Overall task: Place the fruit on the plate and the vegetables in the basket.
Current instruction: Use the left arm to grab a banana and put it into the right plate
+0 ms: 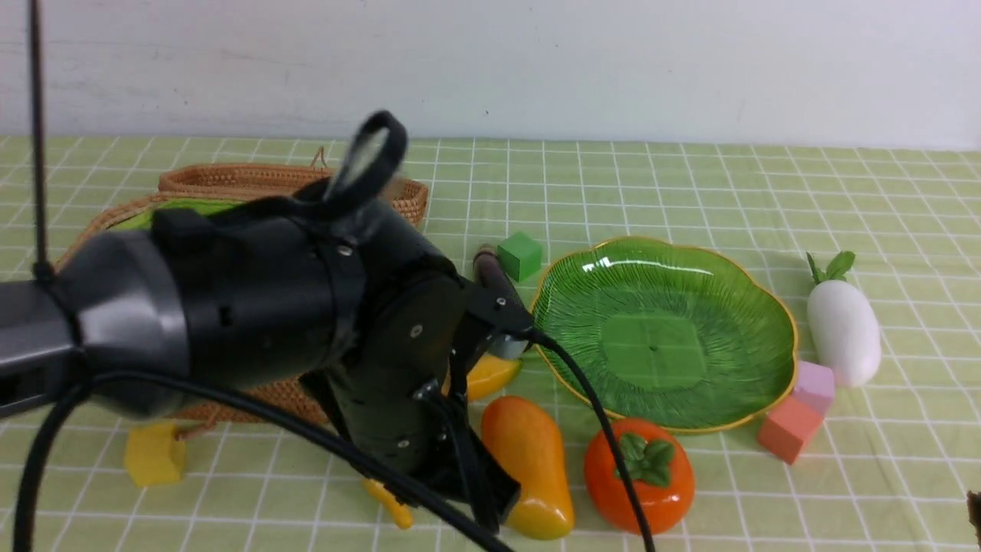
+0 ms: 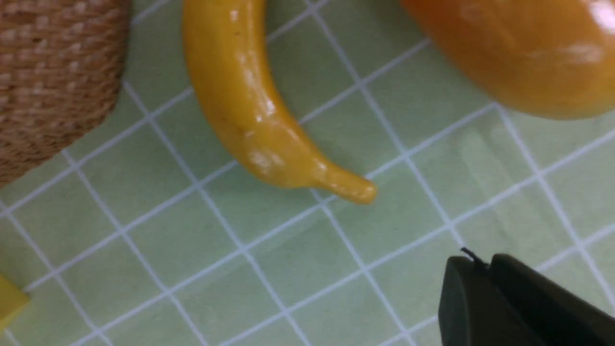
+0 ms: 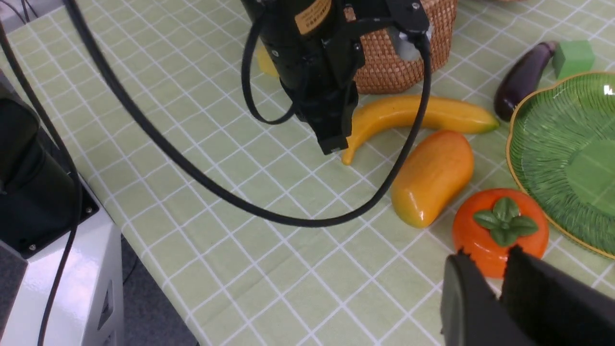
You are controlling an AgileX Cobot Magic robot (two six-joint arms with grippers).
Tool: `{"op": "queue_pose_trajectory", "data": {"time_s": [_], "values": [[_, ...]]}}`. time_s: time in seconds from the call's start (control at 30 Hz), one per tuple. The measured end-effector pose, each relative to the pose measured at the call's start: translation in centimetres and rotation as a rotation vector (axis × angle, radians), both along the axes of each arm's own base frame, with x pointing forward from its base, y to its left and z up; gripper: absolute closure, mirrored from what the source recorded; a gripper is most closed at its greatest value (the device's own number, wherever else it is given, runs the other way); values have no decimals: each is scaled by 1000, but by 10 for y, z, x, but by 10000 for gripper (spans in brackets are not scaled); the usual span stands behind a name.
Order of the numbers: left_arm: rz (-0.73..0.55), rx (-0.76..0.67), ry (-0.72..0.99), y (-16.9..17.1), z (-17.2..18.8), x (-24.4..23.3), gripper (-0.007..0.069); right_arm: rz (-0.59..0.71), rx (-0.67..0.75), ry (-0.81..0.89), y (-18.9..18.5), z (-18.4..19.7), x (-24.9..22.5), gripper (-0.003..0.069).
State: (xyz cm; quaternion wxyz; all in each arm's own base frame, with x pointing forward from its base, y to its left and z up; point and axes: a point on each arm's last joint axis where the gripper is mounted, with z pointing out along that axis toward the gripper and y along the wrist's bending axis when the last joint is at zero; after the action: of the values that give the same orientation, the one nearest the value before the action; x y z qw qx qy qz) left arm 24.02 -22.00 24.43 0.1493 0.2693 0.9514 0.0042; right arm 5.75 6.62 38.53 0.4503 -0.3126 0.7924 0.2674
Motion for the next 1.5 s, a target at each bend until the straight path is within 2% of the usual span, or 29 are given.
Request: {"op": "queue_pose_trajectory", "data": {"time_s": [0.1, 0.13, 0.17, 0.2, 0.27, 0.37, 0.77, 1.1, 1.5], "values": [[71, 31, -33, 2, -5, 6, 414, 0, -1, 0, 0, 0, 0, 532], [78, 28, -32, 2, -5, 6, 406, 0, -1, 0, 0, 0, 0, 532], [112, 35, -60, 3, -6, 9, 337, -1, -1, 0, 0, 0, 0, 532], [123, 33, -63, 3, -6, 10, 330, -1, -2, -1, 0, 0, 0, 532], [177, 36, -93, 2, -9, 15, 251, -1, -2, -1, 0, 0, 0, 532], [218, 43, -100, 1, -17, 19, 200, -1, -2, -1, 0, 0, 0, 529], [250, 91, -86, -6, -50, 30, 179, 8, -9, 11, 0, -1, -1, 522], [345, 67, -77, 11, -59, 50, 179, 11, 12, 9, 1, 0, -1, 517], [329, 55, -60, 8, -72, 54, 187, 17, 11, 15, 1, 0, -2, 512]]}}
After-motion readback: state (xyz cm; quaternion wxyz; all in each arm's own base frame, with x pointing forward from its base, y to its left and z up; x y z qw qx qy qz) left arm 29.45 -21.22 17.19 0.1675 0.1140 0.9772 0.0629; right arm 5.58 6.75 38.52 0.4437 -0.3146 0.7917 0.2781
